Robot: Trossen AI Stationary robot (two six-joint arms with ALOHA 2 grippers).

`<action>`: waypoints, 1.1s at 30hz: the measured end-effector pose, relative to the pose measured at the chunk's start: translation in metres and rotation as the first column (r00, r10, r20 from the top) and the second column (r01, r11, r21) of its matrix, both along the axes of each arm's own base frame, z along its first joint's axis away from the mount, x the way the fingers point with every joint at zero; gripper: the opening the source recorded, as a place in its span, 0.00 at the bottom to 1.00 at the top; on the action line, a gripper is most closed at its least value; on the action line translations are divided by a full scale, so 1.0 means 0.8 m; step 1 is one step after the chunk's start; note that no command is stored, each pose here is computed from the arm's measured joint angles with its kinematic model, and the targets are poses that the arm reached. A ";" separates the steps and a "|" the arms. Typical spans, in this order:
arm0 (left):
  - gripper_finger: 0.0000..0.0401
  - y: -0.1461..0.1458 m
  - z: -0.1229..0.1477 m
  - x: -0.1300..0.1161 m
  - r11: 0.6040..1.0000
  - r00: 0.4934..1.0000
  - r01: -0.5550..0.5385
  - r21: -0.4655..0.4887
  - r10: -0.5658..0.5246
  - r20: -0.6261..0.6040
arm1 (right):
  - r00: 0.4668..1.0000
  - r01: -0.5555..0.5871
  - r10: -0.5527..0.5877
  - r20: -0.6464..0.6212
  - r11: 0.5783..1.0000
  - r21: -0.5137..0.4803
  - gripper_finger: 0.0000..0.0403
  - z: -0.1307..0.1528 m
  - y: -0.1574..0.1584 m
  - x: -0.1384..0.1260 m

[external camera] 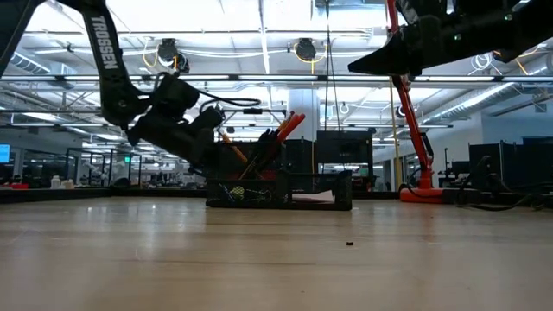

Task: Pick and place office supplies into organizer
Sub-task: Adjust the desk organizer

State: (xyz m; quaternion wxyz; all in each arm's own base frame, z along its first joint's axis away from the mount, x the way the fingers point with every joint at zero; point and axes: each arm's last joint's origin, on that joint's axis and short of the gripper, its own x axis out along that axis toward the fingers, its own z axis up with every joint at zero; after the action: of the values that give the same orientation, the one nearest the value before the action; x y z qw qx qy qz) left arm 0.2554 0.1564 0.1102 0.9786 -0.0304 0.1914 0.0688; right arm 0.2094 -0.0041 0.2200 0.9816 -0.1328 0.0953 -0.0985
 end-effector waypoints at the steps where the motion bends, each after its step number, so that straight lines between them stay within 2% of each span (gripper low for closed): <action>1: 0.02 -0.003 -0.001 0.002 1.000 1.000 0.011 0.004 -0.011 -0.003 | 1.000 0.000 0.000 -0.007 1.000 0.001 0.00 -0.001 0.000 0.000; 14: 0.02 -0.033 -0.002 0.018 0.994 0.994 0.108 0.023 -0.107 -0.013 | 0.999 0.010 -0.008 -0.039 0.999 0.047 0.00 -0.006 0.000 -0.001; 21: 0.02 -0.037 -0.003 0.018 0.994 0.993 0.110 -0.012 -0.110 -0.030 | 0.999 0.010 -0.008 -0.039 0.999 0.050 0.00 -0.006 0.000 -0.001; 28: 0.02 -0.057 -0.006 0.025 0.986 0.985 0.164 -0.026 -0.166 -0.054 | 0.999 0.010 -0.008 -0.039 0.999 0.050 0.00 -0.006 0.000 -0.001; 33: 0.02 -0.069 -0.007 0.030 0.993 0.989 0.121 0.011 -0.120 -0.084 | 0.999 0.010 -0.008 -0.039 0.999 0.050 0.00 -0.006 0.000 -0.001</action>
State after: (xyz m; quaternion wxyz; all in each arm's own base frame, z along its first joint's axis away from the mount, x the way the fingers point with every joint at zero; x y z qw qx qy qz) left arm 0.2794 0.1014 0.1047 0.9724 -0.0078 0.2327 0.0124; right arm 0.2085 -0.0040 0.2153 0.9822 -0.1094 0.1173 -0.0980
